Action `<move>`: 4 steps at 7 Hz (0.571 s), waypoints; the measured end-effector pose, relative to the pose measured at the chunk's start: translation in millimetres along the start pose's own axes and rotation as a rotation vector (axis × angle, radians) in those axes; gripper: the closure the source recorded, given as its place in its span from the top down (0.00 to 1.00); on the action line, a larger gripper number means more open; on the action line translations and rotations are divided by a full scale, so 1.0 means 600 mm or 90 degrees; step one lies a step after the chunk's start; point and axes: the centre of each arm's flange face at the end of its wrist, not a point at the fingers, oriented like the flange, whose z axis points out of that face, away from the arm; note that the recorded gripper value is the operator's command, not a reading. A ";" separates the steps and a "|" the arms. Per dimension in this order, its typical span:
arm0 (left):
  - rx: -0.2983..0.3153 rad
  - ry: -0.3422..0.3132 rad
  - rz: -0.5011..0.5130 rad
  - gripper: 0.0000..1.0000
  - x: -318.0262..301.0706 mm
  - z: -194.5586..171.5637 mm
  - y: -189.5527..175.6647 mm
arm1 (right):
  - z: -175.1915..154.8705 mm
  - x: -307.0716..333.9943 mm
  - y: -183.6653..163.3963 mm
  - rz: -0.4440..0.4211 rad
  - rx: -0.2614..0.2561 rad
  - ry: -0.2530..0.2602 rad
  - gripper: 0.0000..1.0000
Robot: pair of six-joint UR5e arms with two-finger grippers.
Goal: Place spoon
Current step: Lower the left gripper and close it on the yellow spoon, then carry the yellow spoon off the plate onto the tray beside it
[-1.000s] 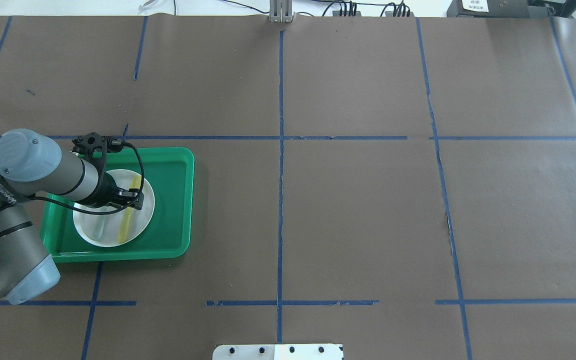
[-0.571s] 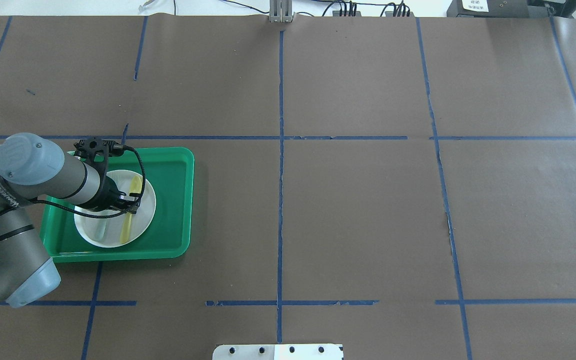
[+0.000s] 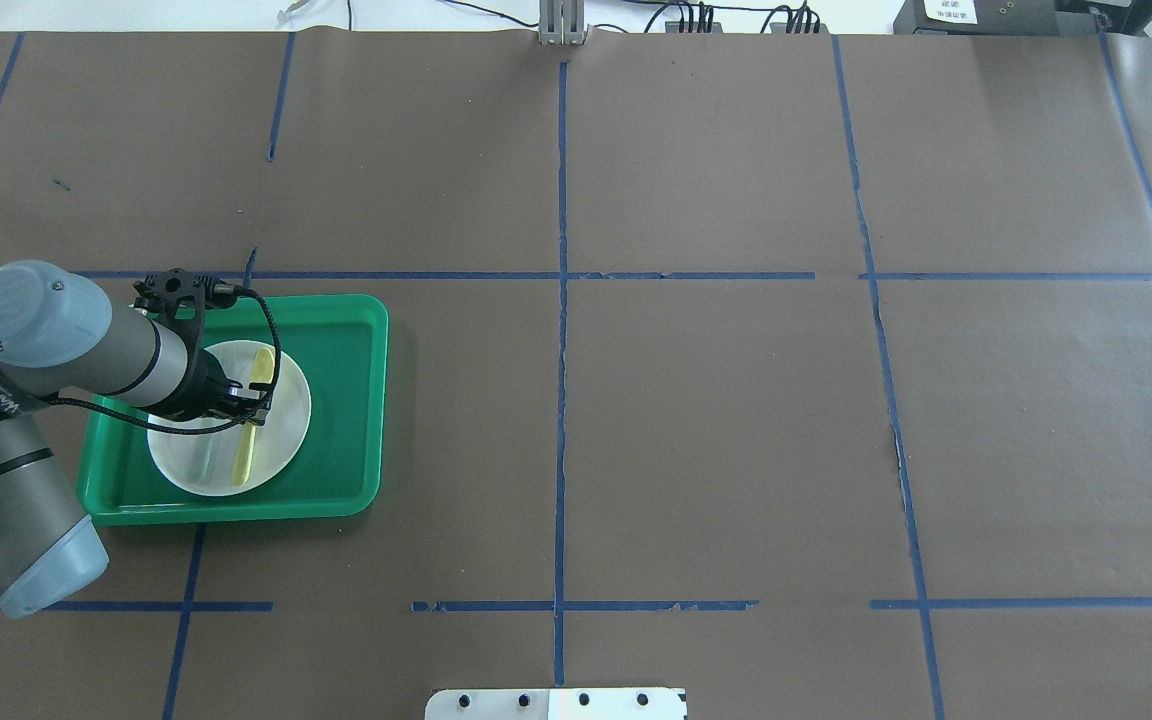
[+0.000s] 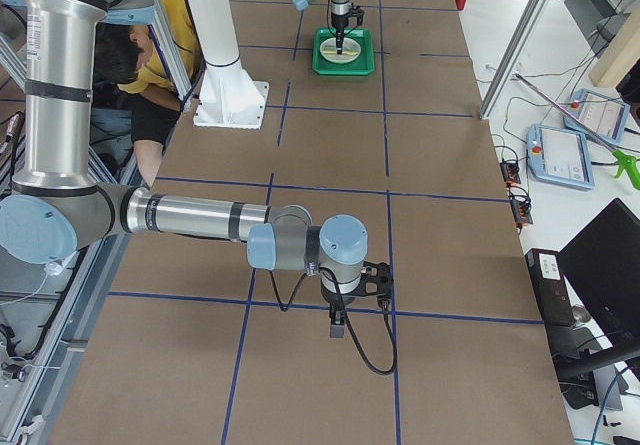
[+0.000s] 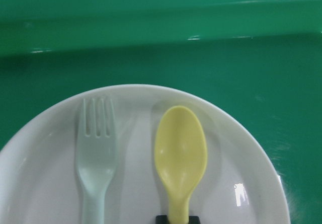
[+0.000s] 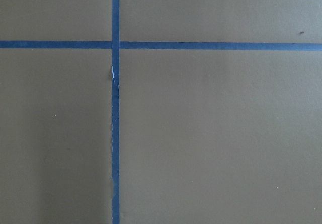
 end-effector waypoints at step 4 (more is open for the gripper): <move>-0.007 0.003 -0.078 0.55 0.139 0.005 -0.036 | 0.000 0.000 0.000 0.000 0.000 0.000 1.00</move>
